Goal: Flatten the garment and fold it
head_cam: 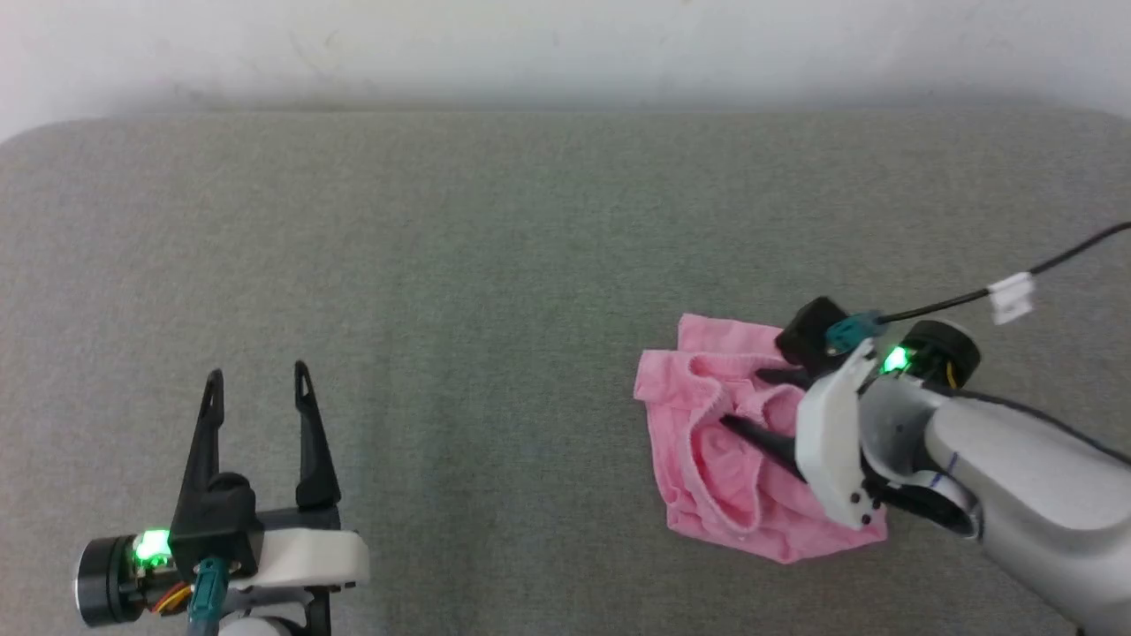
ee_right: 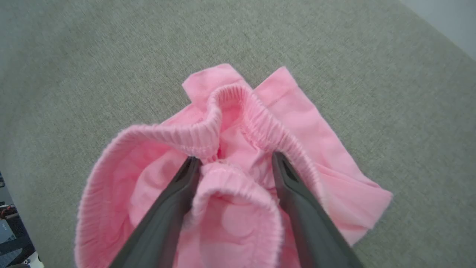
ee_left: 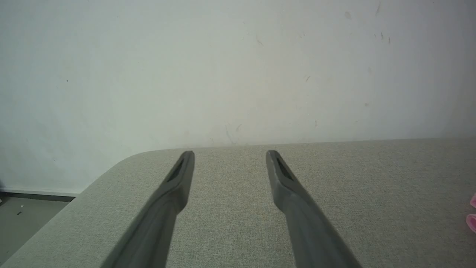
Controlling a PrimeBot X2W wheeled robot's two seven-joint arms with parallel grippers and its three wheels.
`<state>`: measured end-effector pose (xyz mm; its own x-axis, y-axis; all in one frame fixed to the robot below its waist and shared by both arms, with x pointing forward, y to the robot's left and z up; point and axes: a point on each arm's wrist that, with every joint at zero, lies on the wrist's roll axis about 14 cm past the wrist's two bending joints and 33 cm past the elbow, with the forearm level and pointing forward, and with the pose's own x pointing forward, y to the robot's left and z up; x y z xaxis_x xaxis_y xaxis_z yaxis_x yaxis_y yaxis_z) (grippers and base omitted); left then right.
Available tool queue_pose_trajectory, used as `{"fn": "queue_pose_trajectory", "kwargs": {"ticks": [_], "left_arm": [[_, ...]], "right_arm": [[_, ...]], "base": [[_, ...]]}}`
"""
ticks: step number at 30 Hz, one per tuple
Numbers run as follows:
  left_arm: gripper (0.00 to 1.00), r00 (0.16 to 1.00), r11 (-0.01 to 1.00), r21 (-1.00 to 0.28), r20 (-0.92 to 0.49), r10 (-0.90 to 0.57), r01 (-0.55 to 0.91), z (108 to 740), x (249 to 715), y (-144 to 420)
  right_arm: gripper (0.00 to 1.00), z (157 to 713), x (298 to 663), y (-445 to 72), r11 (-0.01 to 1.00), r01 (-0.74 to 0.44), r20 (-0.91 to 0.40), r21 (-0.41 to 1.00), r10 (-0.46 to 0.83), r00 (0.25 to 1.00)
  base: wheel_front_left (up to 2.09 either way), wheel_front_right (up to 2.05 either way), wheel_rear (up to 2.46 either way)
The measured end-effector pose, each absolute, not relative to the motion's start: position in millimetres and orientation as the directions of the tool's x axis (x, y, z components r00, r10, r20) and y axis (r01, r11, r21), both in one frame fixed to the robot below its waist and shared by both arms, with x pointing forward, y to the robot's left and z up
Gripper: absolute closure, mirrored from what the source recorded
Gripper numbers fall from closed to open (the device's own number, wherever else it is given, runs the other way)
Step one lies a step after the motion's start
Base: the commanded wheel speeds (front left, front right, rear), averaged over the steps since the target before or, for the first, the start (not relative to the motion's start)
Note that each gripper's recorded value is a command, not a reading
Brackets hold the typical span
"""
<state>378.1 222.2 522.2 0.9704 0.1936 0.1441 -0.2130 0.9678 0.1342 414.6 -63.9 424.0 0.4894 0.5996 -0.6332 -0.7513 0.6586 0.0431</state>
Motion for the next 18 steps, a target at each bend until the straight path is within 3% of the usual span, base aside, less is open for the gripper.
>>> {"fn": "queue_pose_trajectory", "kwargs": {"ticks": [9,14,18], "left_arm": [[0.00,0.970,0.978,0.119,0.193,0.147,-0.172,538.4,378.0,207.0],[0.00,0.969,0.982,0.114,0.213,0.126,-0.153,545.4,376.1,200.2],[0.00,0.968,0.983,0.112,0.223,0.117,-0.144,548.8,373.8,197.1]], "right_arm": [[0.00,537.8,441.5,-107.5,0.749,-0.660,-0.281,-0.064,0.621,0.732],[0.00,590.2,450.6,-149.9,0.847,-0.522,-0.026,-0.098,0.523,0.852],[0.00,596.3,443.8,-177.6,0.914,-0.399,0.120,-0.067,0.405,0.907]], "base": [[0.00,0.00,0.00],[0.00,0.00,0.00],[0.00,0.00,0.00]]}}
